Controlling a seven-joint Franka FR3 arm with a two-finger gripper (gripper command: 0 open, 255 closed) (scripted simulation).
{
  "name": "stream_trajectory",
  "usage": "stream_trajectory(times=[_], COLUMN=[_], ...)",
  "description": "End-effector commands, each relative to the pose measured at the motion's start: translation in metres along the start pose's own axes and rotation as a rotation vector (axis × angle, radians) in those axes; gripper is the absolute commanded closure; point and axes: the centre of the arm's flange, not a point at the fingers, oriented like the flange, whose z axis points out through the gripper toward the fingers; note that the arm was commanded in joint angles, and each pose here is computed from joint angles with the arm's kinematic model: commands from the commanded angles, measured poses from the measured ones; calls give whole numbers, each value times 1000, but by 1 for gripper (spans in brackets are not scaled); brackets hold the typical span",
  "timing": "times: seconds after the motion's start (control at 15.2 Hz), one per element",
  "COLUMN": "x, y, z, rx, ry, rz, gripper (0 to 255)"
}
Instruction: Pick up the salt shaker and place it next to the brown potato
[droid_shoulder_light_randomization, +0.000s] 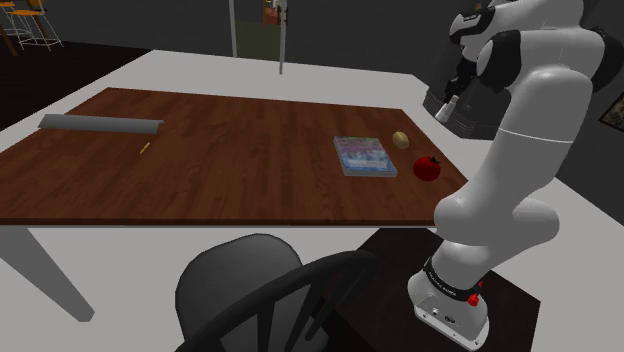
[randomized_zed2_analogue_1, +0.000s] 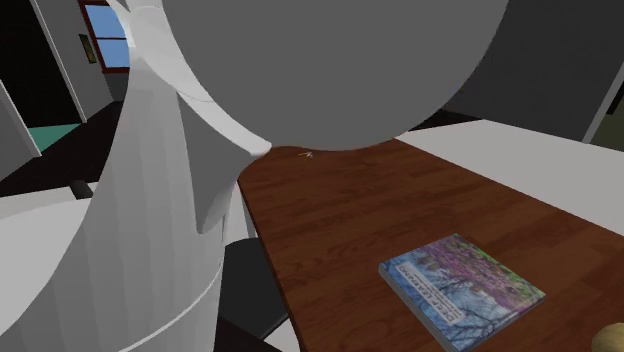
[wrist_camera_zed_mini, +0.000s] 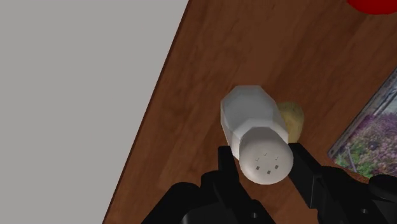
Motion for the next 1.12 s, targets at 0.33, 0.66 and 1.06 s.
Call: stream_trajectory(times=[0.33, 0.66, 1.06], x=[-8, -11, -15], y=[16, 13, 11], z=[32, 58, 89], rx=[0, 0, 0], ry=[1, 1, 1], rz=[-3, -3, -3], gripper=[255, 255, 255])
